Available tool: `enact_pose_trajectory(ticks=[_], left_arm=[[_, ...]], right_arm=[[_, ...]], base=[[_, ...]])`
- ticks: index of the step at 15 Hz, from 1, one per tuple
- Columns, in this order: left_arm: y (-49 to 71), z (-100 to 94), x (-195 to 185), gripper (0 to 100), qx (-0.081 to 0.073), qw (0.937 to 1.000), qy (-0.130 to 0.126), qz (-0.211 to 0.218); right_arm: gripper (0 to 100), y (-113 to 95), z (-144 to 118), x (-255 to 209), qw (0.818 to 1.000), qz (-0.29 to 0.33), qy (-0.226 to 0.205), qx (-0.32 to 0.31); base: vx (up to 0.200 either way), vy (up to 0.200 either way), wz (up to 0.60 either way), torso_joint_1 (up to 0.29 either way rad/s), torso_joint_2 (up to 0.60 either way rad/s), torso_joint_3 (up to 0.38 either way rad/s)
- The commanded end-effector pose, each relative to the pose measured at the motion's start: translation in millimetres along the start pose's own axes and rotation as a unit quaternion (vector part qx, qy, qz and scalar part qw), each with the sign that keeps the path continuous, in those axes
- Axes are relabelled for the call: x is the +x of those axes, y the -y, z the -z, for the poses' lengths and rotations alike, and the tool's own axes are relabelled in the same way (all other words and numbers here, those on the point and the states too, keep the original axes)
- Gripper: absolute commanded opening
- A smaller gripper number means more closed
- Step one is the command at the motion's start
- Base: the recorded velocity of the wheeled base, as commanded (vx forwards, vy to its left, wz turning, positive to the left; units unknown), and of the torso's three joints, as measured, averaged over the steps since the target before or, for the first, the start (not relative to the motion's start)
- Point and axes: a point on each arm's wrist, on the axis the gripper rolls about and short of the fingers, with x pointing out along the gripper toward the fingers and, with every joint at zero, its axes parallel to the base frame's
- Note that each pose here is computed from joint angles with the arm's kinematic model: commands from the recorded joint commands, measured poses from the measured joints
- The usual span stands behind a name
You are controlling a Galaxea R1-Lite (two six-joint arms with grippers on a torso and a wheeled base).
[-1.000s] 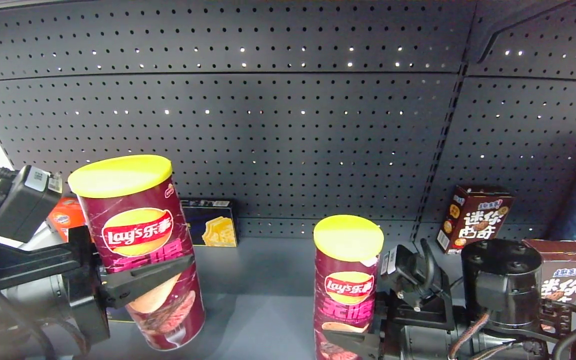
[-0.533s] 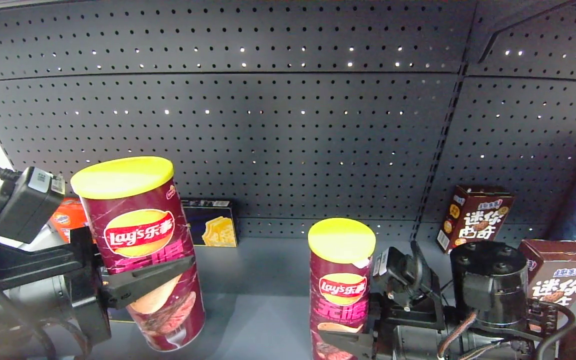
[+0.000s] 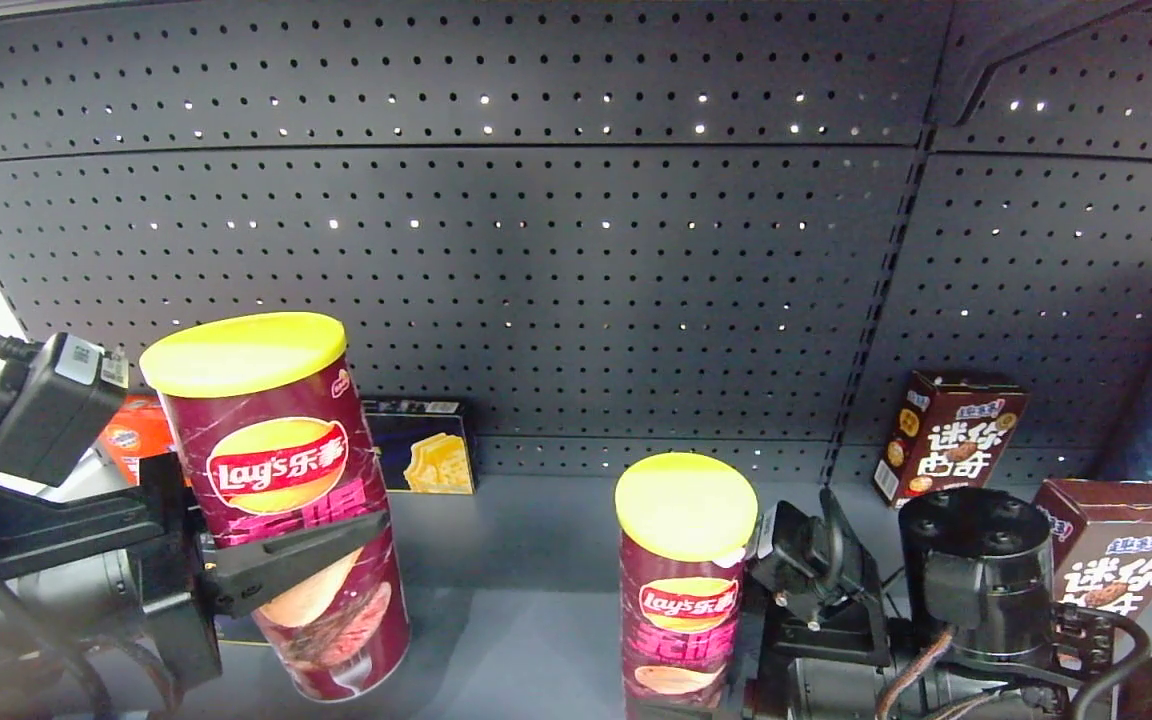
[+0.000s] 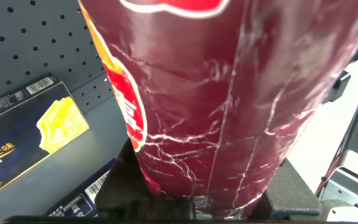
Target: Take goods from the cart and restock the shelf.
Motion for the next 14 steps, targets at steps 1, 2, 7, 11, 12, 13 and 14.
enact_pose_trajectory(ticks=[1, 2, 7, 11, 12, 13, 14], left_arm=[[0.1, 0.3, 0, 0, 0.0, 1.0, 0.0, -0.001], [0.1, 0.3, 0, 0, 0.0, 1.0, 0.0, 0.0], [0.6, -1.2, 0, 0, 0.002, 1.0, 0.002, 0.001], [0.3, -3.7, 1, 0, 0.004, 1.0, 0.005, 0.004], [0.3, -3.7, 1, 0, 0.004, 1.0, 0.005, 0.004], [0.5, -3.7, 2, 0, 0.004, 1.0, 0.005, 0.004], [0.5, -3.5, 2, 0, 0.004, 1.0, 0.004, 0.004]], right_arm=[[100, -1, 1, -3, 1.0, 0.001, 0.0, 0.0], [100, -2, 1, -8, 1.0, 0.003, 0.001, 0.0], [100, -8, 6, -49, 1.0, 0.025, 0.013, 0.001], [100, -15, -8, -73, 0.997, 0.05, 0.056, -0.015], [100, -18, -16, -81, 0.995, 0.067, 0.076, -0.023], [100, -20, -23, -87, 0.993, 0.075, 0.087, -0.027], [100, -24, -33, -100, 0.989, 0.101, 0.1, -0.03]], base=[[0.0, 0.0, 0.0, 0.0, 0.0, 0.0], [0.0, 0.0, 0.0, 0.0, 0.0, 0.0], [0.0, 0.0, 0.0, 0.0, 0.0, 0.0], [0.0, 0.0, 0.0, 0.0, 0.0, 0.0], [0.0, 0.0, 0.0, 0.0, 0.0, 0.0], [0.0, 0.0, 0.0, 0.0, 0.0, 0.0], [0.0, 0.0, 0.0, 0.0, 0.0, 0.0]])
